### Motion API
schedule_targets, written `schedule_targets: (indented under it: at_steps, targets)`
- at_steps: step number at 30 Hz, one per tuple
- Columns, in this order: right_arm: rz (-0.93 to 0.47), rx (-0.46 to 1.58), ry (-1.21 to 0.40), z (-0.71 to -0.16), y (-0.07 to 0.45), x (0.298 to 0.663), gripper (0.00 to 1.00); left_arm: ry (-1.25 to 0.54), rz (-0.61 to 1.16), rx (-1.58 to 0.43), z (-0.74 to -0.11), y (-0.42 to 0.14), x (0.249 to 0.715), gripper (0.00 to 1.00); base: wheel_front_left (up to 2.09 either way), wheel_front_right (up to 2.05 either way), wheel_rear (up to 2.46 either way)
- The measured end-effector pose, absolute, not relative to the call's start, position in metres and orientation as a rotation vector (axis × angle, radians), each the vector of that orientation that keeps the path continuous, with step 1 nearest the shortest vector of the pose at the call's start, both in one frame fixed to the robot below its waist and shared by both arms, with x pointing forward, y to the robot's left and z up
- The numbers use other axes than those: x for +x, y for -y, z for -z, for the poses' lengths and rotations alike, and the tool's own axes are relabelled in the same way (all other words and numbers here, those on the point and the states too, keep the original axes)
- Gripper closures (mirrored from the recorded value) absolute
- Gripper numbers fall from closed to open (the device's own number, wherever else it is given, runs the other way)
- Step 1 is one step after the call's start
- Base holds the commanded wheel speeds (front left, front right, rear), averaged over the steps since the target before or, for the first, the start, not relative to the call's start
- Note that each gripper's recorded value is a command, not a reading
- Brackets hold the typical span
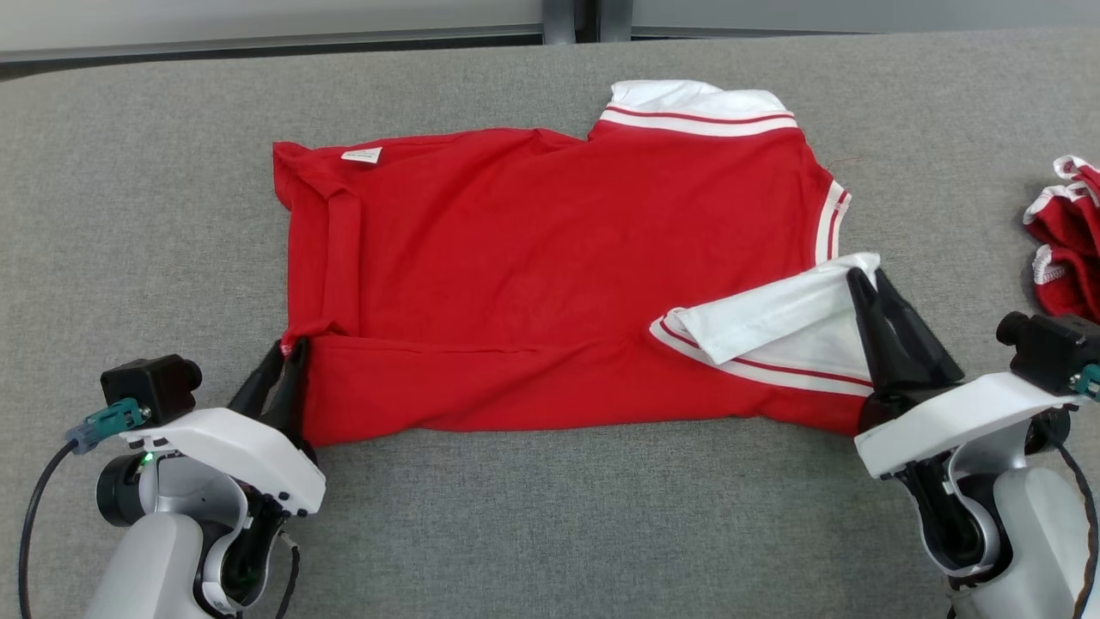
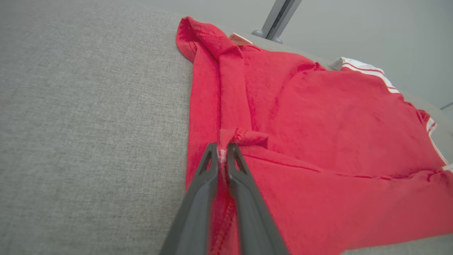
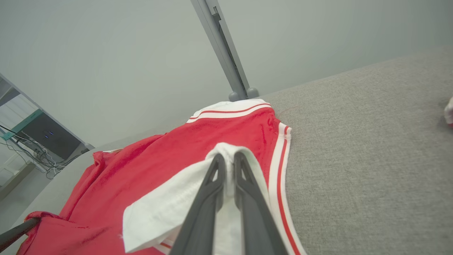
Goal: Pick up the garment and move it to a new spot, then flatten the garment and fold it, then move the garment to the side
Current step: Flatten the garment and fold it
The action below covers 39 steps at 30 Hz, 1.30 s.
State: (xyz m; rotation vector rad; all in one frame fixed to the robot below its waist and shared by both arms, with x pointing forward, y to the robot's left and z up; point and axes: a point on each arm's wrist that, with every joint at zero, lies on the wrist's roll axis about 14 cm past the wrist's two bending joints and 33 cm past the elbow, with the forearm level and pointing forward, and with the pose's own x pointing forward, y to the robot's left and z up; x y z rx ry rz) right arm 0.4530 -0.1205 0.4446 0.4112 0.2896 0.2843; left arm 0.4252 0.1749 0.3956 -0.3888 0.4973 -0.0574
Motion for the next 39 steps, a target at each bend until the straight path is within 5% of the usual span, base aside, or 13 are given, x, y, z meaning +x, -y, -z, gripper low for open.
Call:
schedule_targets:
  at_steps: [16, 26, 39]
  targets:
    - [-0.271, 0.130, 0.014, -0.486, 0.150, 0.457, 0.00, -0.057, -0.018, -0.241, -0.462, -0.192, 0.432, 0.00, 0.00, 0.00, 0.00]
    - [-0.203, 0.158, -0.037, -0.480, 0.158, 0.409, 0.00, -0.058, 0.004, -0.201, -0.462, -0.181, 0.402, 0.00, 0.00, 0.00, 0.00]
    - [-0.187, 0.173, -0.044, -0.481, 0.157, 0.400, 0.00, -0.084, 0.021, -0.193, -0.453, -0.178, 0.399, 0.00, 0.00, 0.00, 0.00]
